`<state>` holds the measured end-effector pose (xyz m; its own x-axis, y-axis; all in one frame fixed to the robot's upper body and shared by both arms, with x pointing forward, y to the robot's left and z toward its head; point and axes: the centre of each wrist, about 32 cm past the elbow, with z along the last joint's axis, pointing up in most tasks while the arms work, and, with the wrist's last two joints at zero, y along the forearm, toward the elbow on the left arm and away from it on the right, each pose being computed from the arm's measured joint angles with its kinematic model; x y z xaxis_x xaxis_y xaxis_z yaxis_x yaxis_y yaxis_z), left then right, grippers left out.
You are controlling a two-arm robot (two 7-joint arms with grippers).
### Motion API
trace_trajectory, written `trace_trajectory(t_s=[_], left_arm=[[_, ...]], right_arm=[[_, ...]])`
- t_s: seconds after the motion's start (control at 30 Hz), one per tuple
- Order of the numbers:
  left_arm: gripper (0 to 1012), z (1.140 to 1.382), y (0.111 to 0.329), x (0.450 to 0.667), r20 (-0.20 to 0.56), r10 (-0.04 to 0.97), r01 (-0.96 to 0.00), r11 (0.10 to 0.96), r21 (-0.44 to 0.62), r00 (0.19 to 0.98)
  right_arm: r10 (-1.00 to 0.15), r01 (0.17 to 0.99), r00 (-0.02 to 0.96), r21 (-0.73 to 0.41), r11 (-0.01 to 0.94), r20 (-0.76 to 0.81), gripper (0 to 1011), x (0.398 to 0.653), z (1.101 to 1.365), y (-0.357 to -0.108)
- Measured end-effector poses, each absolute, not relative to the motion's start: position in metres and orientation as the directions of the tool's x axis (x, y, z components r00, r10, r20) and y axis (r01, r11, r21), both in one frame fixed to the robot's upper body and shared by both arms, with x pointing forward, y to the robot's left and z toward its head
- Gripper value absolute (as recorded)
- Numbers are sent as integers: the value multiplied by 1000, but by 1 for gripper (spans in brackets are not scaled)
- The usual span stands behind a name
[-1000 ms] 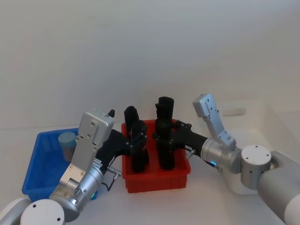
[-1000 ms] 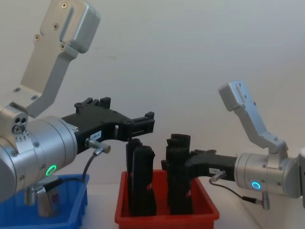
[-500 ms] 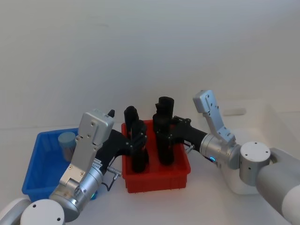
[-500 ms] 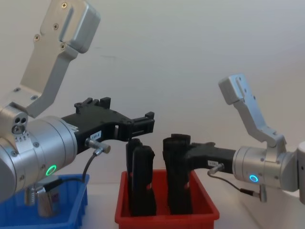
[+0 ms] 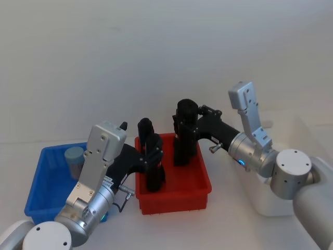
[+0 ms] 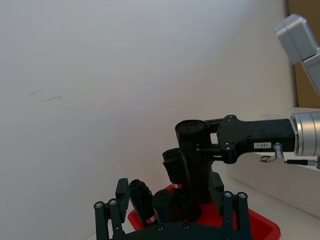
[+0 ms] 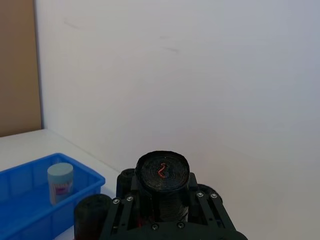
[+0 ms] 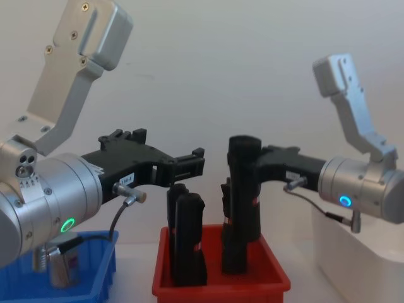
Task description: Pick the cotton swabs from the blue box and place them into the white box.
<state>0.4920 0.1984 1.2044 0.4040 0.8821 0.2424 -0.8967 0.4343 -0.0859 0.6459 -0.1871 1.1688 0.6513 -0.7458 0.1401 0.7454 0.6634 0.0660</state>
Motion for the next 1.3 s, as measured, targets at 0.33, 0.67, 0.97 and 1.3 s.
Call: trace_trajectory(t_s=[0.33,0.67,0.97,1.3], left_arm=[[1004,1204,198,492,242,882,-897,434,-86,404],[1004,1204,198,492,242,882,-897,434,-86,404],[1004,1204,198,492,242,882,-897,434,-86,404],[1004,1204,198,492,242,882,-897,434,-86,404]], right_arm=[[-802,791,577,135,596,156,504,618,1198,-190],[-865,851,476,163,499,158,504,593,1219,-198],[-912,903,380,155,402,154,504,579,1228,-213],[-949,946,277,128,297,151,504,572,1226,-233]])
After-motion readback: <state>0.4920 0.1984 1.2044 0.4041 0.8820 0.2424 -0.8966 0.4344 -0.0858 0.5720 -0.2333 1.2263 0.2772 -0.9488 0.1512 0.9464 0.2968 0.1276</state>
